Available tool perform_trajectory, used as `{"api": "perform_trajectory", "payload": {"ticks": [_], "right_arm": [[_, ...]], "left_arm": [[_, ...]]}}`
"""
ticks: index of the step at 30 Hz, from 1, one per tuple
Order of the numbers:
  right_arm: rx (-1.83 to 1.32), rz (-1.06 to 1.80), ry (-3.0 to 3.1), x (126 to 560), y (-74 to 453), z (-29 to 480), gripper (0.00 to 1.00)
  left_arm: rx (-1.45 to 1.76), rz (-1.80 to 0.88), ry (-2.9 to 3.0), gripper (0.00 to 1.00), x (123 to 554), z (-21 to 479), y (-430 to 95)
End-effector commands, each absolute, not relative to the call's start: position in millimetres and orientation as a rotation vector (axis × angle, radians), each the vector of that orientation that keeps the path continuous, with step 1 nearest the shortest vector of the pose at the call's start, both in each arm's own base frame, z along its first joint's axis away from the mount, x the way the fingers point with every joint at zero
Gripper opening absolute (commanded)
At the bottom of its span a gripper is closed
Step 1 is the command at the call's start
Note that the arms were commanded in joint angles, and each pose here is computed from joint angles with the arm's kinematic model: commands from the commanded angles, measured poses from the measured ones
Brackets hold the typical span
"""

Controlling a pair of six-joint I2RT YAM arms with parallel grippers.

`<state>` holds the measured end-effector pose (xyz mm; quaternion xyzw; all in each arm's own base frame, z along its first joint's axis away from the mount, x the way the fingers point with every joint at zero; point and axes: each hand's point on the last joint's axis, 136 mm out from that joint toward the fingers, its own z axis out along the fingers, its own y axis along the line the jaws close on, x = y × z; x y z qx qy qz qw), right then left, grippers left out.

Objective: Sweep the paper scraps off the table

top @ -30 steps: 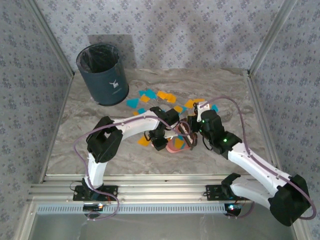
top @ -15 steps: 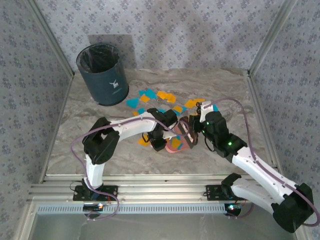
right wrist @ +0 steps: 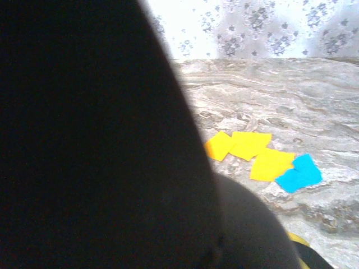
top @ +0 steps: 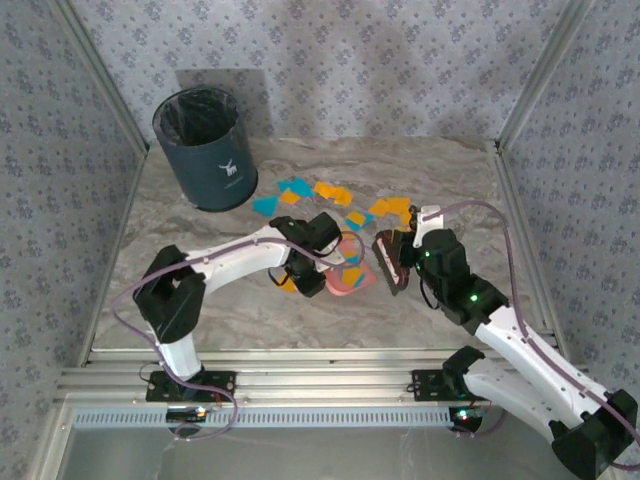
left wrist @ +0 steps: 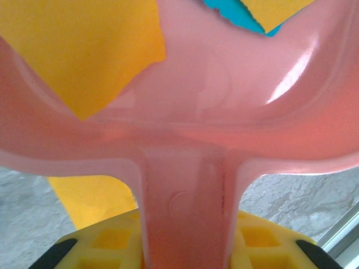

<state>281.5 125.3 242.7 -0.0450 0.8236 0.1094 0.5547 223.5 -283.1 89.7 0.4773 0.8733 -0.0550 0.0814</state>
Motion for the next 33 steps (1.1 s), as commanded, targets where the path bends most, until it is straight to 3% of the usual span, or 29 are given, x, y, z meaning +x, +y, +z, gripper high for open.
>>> {"api": "perform_trajectory", "payload": {"ticks": [1,10,33], "right_arm": [[-0.005,0.186,1.917,282.5,104.1,253.6,0.0],[0.018,0.167,1.934,282.5,98.8,246.8,0.0],[0.016,0.192,1.965,287.5,100.8,235.9,0.0]], "left_arm": [[1.319,-0.243,2.569,0.0,231.7,114.9,-284.6],[1.178,-0.366,2.51,0.0,244.8,160.2,-279.0],[0.678,-0.367,2.446,0.0,333.5,262.6,-214.7]]}}
